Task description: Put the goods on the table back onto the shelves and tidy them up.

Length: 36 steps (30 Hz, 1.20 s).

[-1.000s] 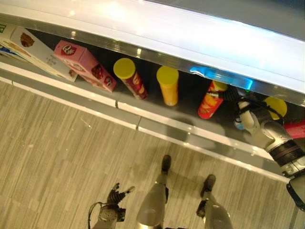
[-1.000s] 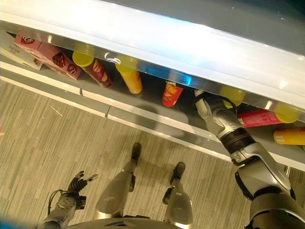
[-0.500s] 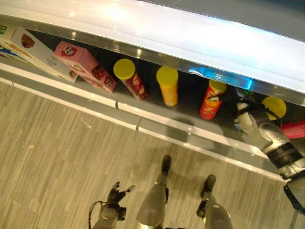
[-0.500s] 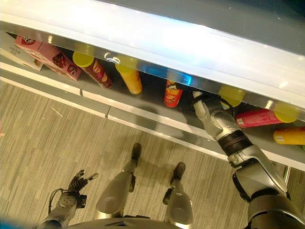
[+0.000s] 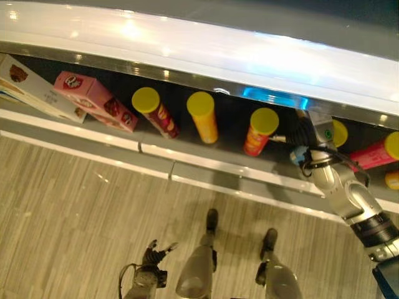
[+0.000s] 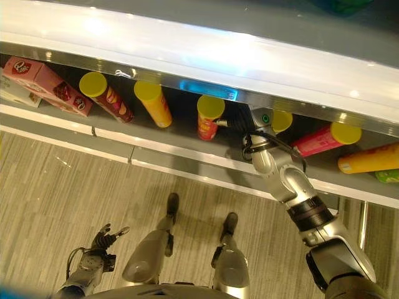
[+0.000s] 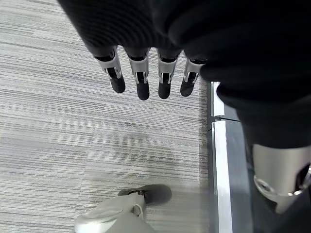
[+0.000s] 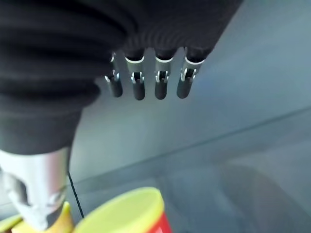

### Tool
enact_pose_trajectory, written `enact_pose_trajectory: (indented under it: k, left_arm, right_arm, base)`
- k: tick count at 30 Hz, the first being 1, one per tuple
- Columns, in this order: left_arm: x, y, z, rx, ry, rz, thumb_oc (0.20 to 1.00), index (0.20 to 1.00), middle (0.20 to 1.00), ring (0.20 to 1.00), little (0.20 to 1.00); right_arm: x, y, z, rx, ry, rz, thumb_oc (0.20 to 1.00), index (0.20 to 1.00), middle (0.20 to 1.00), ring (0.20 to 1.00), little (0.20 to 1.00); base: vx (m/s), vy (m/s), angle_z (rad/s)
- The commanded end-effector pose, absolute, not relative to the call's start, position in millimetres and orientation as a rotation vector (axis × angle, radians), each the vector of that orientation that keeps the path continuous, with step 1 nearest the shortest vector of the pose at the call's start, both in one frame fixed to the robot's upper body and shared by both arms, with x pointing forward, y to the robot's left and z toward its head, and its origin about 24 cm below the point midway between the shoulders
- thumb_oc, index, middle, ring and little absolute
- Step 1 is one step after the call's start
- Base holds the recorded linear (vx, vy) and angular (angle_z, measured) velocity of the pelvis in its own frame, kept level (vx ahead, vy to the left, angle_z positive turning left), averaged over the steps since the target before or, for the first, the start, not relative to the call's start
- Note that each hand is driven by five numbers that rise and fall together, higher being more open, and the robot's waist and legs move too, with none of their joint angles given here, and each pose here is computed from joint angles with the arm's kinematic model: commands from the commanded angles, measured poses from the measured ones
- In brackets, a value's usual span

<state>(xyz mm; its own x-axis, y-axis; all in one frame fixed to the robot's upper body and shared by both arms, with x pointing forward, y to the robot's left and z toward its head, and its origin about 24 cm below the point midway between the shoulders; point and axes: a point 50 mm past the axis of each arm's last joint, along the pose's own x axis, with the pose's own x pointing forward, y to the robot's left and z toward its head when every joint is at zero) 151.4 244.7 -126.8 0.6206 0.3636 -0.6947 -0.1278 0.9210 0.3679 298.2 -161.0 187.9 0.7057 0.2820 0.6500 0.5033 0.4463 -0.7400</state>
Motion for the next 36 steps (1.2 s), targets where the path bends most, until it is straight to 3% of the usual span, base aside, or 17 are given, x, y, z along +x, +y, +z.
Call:
enact_pose_trajectory:
  k: [1,17,30,36]
  left_arm:
    - [139.1,254.8,-132.7,0.365,0.927,0.302,1.0,1.0,1.0,1.0,1.0]
    - [157.6,275.2,-119.6,0.478,0.903,0.213,1.0,1.0,1.0,1.0,1.0]
    - [151.0,291.2,-114.6,0.474,0.908,0.233,1.0,1.0,1.0,1.0,1.0]
    - [151.7,280.5,-117.5,0.42,0.896,0.236,1.0,1.0,1.0,1.0,1.0]
  right_arm:
    - [292.2,-154.8,203.2,-1.026,-0.876,-0.069,1.0,1.0,1.0,1.0,1.0]
    - [272.2,-164.2,203.1,-1.088,-0.84,0.116,1.0,1.0,1.0,1.0,1.0]
    - [255.2,-233.8,207.6,-1.239,-0.7,-0.097,1.0,1.0,1.0,1.0,1.0]
    - [232.4,-266.2,217.3,-1.283,-0.68,-0.257,1.0,1.0,1.0,1.0,1.0]
  base:
    - [0.03,0.077,-0.12]
    - [-0.02,0.065,-0.4]
    - [-0.05,-0.285,-1.06]
    - [0.12,-0.389,-0.41]
